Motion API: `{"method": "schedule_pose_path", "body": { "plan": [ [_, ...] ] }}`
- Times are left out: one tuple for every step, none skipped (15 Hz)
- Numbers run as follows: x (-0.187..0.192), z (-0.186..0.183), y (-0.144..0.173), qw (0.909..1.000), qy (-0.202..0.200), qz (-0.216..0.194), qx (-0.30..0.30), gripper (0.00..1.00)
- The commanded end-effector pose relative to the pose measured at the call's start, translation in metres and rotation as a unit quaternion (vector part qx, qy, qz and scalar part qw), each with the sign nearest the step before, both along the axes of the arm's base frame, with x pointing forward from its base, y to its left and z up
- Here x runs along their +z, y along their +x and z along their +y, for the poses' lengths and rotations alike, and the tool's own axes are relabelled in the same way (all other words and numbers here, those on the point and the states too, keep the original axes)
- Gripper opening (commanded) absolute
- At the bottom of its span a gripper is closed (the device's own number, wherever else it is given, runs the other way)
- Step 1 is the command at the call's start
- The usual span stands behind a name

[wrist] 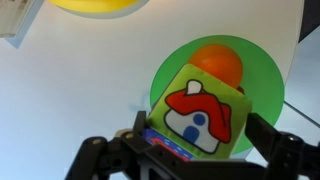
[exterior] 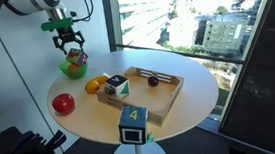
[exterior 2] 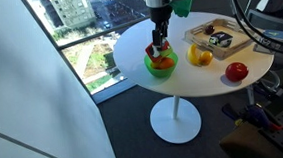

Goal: Put the orange and yellow dice in the green bowl

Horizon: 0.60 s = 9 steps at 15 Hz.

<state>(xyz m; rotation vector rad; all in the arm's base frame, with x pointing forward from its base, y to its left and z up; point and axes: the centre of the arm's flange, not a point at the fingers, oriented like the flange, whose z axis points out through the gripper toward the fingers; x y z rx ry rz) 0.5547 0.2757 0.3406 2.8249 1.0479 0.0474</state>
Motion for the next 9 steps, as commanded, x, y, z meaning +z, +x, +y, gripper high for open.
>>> {"method": "schedule_pose_path", "body": {
  "plan": [
    [0.008,0.005,0.004,1.0,-0.001,-0.001,0.009,1.0],
    [0.009,0.006,0.004,0.9999,0.0,-0.003,0.01,1.0],
    [0.011,0.006,0.003,0.9999,0.001,-0.004,0.01,1.0],
    [0.012,0.006,0.003,0.9999,0.003,-0.006,0.01,1.0],
    [0.014,0.007,0.002,0.9999,0.004,-0.009,0.01,1.0],
    [0.016,0.007,0.002,0.9999,0.005,-0.01,0.01,1.0],
    [0.018,0.007,0.002,0.9999,0.005,-0.011,0.008,1.0],
    [0.02,0.007,0.001,0.9999,0.004,-0.013,0.005,1.0],
    [0.022,0.007,0.001,0.9999,0.005,-0.014,0.003,1.0]
  ]
}}
